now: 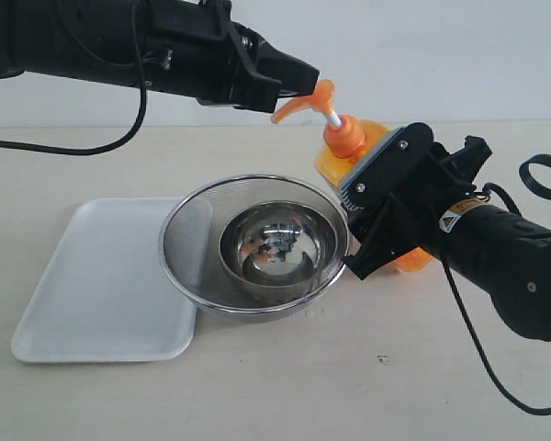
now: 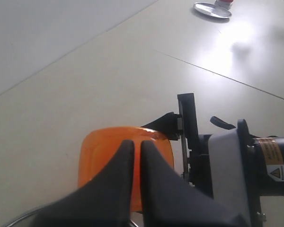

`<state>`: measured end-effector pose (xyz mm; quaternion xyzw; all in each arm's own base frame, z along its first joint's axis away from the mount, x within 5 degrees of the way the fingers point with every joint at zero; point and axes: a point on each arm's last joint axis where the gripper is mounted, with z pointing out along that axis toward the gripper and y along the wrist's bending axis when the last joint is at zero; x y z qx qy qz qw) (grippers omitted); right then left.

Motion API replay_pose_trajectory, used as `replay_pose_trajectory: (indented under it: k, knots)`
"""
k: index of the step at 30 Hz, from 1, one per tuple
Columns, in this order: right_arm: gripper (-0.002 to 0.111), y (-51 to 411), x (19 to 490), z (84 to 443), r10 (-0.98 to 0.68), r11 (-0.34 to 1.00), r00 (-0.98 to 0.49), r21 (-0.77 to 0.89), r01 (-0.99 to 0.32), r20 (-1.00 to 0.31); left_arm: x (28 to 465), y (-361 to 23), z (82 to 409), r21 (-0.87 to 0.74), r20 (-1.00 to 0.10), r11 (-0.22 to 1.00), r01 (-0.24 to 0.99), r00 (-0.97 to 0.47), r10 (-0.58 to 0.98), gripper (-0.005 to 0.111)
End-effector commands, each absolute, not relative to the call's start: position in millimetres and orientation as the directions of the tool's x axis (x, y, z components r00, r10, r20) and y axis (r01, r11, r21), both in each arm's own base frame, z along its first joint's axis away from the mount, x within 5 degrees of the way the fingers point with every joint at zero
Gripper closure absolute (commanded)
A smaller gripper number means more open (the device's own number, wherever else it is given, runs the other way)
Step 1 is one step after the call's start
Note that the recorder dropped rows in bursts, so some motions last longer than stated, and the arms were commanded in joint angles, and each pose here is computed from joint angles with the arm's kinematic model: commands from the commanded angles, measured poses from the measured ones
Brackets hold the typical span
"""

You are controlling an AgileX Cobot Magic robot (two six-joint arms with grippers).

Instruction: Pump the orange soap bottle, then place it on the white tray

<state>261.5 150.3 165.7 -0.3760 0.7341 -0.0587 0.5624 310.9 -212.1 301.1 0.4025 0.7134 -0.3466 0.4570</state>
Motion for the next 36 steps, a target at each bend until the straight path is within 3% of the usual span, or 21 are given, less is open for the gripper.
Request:
replay_pose_trajectory:
  k: [1, 36]
  knots:
    - [0.108, 148.7, 255.6, 150.6, -0.636, 0.699, -0.186, -0.457, -0.551, -0.749, 311.9, -213.5, 302.9, -0.12, -0.934, 0.449, 0.886, -0.254, 0.251, 0.102]
    - [0.108, 148.7, 255.4, 150.3, -0.637, 0.698, -0.188, -0.455, -0.553, -0.747, 312.8, -225.3, 292.8, -0.083, -0.927, 0.478, 0.874, -0.244, 0.286, 0.102]
